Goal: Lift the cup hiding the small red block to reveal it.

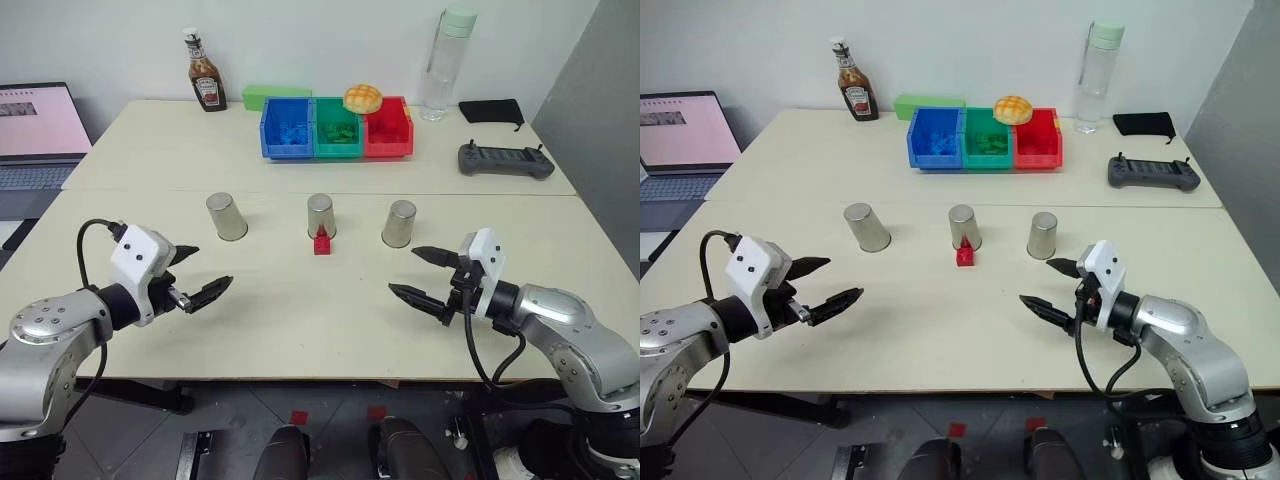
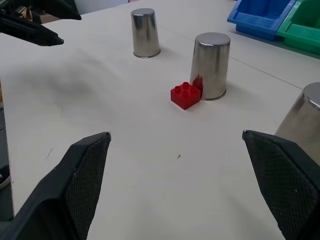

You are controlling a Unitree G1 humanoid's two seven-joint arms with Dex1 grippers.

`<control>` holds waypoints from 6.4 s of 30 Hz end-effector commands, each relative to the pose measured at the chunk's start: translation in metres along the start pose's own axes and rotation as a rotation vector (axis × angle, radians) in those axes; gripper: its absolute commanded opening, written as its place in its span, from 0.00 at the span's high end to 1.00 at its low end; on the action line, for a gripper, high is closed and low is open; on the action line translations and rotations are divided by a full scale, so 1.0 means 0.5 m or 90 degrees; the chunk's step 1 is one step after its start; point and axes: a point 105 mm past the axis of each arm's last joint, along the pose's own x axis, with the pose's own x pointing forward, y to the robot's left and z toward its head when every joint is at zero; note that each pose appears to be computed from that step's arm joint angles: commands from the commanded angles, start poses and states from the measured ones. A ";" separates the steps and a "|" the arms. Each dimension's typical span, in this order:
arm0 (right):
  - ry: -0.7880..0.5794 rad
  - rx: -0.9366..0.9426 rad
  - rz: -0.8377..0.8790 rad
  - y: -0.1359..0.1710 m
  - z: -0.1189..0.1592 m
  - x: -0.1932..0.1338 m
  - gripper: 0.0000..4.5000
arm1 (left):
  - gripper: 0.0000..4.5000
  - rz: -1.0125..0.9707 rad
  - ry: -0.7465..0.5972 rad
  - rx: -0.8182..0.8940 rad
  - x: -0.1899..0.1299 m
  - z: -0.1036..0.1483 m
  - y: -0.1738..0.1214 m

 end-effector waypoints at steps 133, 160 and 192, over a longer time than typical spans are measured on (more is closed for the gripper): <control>-0.009 0.021 -0.206 -0.095 0.007 0.021 0.00 | 0.00 -0.138 -0.031 0.037 -0.001 0.060 -0.057; -0.007 0.076 -0.299 -0.212 -0.023 0.202 0.00 | 0.00 -0.162 -0.043 0.048 0.030 0.069 -0.075; -0.119 -0.072 -0.306 -0.207 0.118 0.121 0.40 | 0.00 -0.167 -0.055 0.041 0.033 0.085 -0.075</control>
